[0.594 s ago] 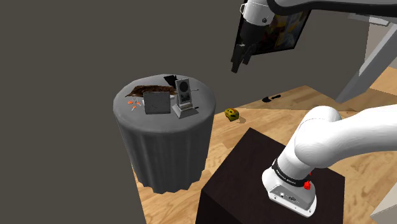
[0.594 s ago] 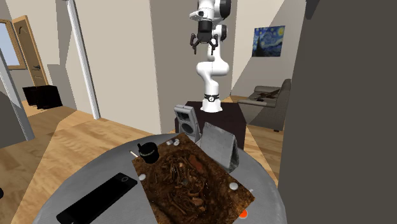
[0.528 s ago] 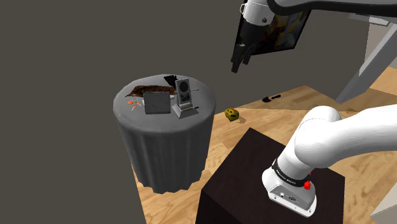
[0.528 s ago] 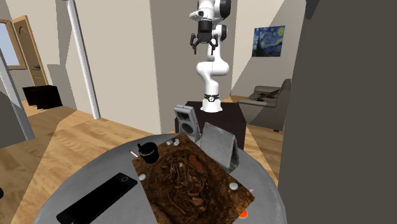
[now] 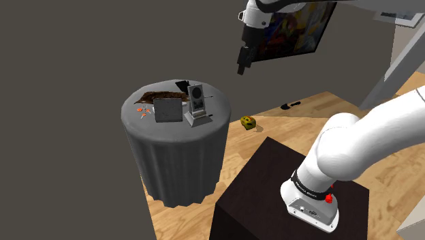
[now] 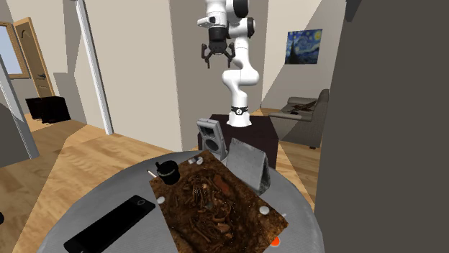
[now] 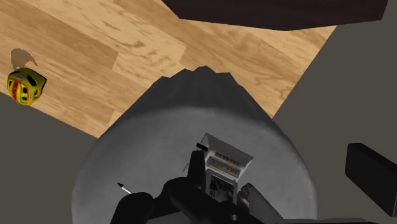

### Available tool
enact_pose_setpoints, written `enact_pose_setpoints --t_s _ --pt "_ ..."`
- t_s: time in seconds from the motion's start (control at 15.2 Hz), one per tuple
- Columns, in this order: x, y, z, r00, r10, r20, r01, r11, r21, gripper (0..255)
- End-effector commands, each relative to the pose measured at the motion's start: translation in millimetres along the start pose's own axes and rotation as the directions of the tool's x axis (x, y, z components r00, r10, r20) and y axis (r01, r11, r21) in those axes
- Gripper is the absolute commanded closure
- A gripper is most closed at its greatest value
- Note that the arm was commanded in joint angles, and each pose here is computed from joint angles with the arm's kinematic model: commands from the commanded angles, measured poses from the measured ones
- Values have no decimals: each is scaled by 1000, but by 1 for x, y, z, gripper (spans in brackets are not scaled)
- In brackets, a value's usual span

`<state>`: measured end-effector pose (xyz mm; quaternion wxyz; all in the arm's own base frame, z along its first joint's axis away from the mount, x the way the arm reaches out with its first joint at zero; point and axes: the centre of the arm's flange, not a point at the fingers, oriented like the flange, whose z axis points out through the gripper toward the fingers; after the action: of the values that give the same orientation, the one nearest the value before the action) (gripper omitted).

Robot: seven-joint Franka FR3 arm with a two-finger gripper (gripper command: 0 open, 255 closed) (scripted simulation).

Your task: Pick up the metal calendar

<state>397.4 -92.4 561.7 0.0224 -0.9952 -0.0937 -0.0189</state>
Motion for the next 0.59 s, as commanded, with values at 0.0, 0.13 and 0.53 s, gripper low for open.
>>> enact_pose_setpoints --t_s 0.0,0.13,0.53 --pt "25 18 12 998 -54 21 54 998 28 0" --pt "49 35 24 994 -105 40 103 993 57 0" --pt "122 76 65 962 -259 86 244 958 150 0"
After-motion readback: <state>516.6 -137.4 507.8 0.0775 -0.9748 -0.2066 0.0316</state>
